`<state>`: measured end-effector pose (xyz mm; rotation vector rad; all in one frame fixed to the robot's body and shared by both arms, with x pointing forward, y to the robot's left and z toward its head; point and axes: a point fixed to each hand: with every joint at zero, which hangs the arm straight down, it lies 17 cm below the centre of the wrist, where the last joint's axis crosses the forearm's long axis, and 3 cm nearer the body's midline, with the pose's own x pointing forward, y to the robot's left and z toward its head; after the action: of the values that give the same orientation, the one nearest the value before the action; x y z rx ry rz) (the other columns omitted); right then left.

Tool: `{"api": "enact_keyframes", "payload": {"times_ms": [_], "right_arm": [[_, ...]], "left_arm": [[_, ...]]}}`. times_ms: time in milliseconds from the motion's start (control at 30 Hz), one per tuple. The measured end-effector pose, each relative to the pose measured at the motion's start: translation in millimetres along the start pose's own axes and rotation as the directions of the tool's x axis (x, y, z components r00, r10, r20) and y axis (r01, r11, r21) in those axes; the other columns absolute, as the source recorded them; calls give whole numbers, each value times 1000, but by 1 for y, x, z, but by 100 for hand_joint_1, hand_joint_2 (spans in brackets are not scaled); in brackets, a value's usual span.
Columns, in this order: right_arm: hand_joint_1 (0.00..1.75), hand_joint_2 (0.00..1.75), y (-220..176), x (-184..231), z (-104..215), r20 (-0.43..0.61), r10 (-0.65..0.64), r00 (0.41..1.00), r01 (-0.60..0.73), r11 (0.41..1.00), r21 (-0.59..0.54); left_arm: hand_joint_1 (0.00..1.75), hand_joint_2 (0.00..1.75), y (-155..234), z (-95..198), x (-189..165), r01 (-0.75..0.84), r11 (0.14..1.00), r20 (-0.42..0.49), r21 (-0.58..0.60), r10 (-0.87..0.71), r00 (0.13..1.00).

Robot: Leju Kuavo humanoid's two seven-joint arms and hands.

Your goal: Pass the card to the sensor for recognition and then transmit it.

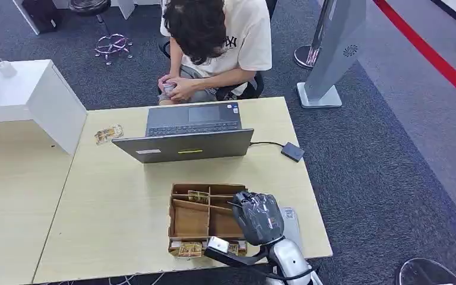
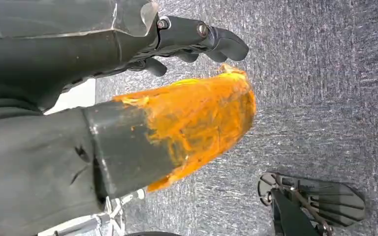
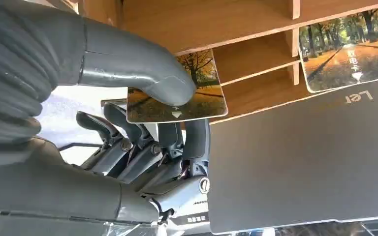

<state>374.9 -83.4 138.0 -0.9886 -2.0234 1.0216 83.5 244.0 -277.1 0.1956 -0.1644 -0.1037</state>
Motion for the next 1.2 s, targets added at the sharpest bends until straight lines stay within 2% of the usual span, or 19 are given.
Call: {"api": "enact_keyframes", "payload": {"times_ms": [200,300,367,400,467,600,667,767,867,1100,1200], "right_arm": [[175,175,-17,2,-6,5,-54,999,54,997,-56],[175,175,-47,-2,-12,-25,-208,978,201,965,-171],[175,175,-75,-20,-15,-90,-394,915,352,887,-297],[175,175,-90,-27,-16,-97,-488,868,427,831,-356],[175,175,-126,-35,-20,-45,-645,763,555,689,-466],[175,175,-180,-34,-19,95,-741,665,654,516,-553],[175,175,-197,-32,-17,134,-744,654,667,484,-567],[175,175,-210,-28,-16,169,-734,658,673,473,-568],[175,175,-213,-23,-17,180,-710,681,666,497,-557],[175,175,-208,-3,-40,185,-588,788,587,625,-514],[175,175,-205,6,-52,179,-486,855,503,696,-512]], "left_arm": [[0,0,0,0,0,-1,1000,0,1,1,1000],[0,0,1,0,0,-10,1000,2,2,10,1000],[0,0,1,0,1,-18,1000,5,5,18,1000],[0,0,1,0,0,-22,1000,5,6,22,1000],[0,0,1,0,0,-35,999,6,8,35,999],[0,0,1,0,-1,-49,999,2,8,49,999],[0,0,0,0,-1,-55,998,2,7,55,999],[0,0,-1,1,0,-56,998,4,5,56,998],[0,0,-2,1,1,-52,999,9,4,52,999],[0,0,-3,1,2,-27,1000,15,0,27,1000],[0,0,-4,1,1,-6,1000,11,-8,6,1000]]}}
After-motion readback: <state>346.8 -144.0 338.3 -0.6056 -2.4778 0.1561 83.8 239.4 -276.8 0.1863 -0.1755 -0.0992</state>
